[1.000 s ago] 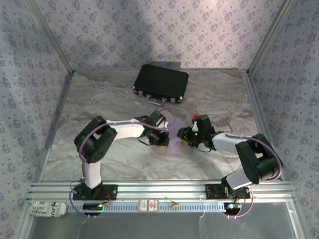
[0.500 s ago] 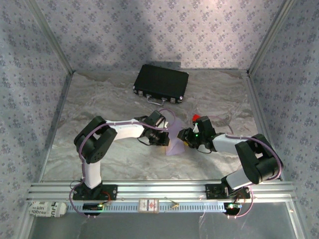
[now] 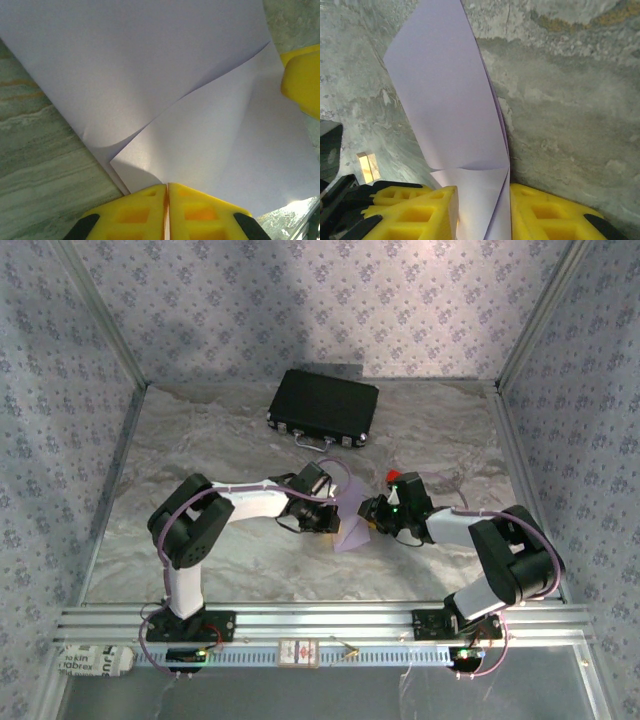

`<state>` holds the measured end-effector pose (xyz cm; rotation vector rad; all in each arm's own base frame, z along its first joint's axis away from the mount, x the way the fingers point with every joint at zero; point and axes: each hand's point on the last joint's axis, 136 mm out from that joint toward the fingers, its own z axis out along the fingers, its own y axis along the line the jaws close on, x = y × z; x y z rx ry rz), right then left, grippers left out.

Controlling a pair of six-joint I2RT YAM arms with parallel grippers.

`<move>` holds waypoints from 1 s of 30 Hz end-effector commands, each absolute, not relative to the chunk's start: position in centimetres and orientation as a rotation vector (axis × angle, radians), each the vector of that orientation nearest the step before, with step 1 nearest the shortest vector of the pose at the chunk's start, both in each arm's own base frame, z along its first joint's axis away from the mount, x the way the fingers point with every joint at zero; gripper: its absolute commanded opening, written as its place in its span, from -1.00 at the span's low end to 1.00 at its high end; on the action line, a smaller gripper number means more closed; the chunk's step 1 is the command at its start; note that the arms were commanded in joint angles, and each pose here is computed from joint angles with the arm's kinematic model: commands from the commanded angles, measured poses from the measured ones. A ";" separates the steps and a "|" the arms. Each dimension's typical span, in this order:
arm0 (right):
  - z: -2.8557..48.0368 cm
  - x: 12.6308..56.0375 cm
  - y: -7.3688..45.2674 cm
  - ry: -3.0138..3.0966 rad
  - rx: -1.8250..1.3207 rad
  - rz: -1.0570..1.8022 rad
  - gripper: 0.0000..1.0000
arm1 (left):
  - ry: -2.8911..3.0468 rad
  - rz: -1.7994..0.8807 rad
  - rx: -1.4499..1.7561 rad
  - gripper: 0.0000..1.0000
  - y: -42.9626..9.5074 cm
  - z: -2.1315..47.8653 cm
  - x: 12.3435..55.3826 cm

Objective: Fold a paper plane with a square sheet of paper (pick it up from the middle)
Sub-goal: Turn over the paper at the center of the table.

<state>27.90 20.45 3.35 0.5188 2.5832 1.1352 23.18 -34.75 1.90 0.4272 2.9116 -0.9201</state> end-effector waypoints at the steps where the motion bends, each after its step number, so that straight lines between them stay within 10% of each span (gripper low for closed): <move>1: 2.9 28.0 20.2 2.582 0.541 1.140 -0.38 | 2.985 -0.837 0.394 -0.79 -33.0 0.5 22.1; 17: 2.4 28.2 20.2 2.577 0.538 1.173 -0.68 | 2.980 -0.846 0.384 -0.75 -33.0 0.7 22.2; 30: 5.2 28.3 20.2 2.486 0.410 1.230 -0.84 | 2.838 -0.939 0.374 -0.29 -33.9 4.4 23.2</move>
